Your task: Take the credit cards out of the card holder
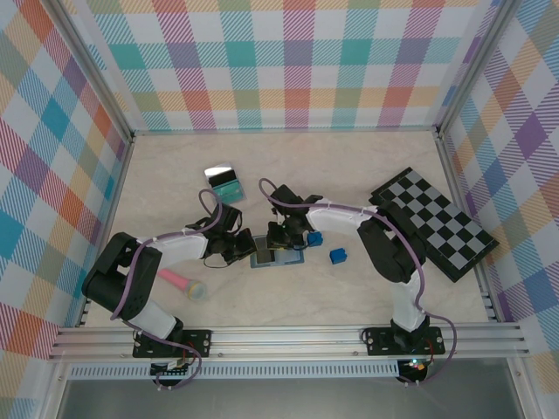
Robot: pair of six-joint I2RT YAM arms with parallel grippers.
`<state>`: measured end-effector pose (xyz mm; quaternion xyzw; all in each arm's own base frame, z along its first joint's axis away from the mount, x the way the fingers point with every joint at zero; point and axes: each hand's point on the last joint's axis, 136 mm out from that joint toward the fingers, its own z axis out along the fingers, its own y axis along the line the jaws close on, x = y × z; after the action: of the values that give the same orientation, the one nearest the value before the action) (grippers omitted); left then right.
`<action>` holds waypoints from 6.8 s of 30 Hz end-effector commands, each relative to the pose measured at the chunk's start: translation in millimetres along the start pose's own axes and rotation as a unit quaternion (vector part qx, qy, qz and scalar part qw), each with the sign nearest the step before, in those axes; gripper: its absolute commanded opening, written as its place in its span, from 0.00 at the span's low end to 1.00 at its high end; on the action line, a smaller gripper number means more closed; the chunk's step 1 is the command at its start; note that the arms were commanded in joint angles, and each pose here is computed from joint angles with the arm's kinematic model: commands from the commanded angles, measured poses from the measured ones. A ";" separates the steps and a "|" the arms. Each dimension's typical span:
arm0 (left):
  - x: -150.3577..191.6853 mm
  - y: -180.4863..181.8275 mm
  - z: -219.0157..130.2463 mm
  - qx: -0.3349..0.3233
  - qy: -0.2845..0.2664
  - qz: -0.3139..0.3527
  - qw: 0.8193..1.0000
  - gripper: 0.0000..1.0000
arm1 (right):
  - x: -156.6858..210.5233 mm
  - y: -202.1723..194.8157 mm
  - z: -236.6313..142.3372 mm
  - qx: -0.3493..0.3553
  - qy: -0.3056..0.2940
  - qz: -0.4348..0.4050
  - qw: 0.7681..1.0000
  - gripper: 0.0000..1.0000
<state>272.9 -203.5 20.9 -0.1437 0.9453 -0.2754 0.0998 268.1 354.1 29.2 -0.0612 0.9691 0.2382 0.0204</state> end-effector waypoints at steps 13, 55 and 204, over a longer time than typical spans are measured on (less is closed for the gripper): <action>5.9 23.8 0.9 -0.049 -0.004 -0.018 0.999 0.12 | 0.4 1.6 -8.9 -0.008 -0.014 -0.018 1.000 0.00; 12.8 28.7 5.7 -0.051 0.010 -0.026 0.998 0.04 | 1.6 14.2 7.6 -0.069 0.013 -0.004 0.998 0.11; -179.9 -113.1 -216.5 -0.129 -0.276 0.504 0.808 0.00 | -22.4 -67.0 -156.9 -0.116 -0.188 0.024 0.975 1.00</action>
<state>394.4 -136.7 270.7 0.1881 0.8732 -0.0580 0.4458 302.1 225.8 138.6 0.0192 0.9157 0.3498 0.1966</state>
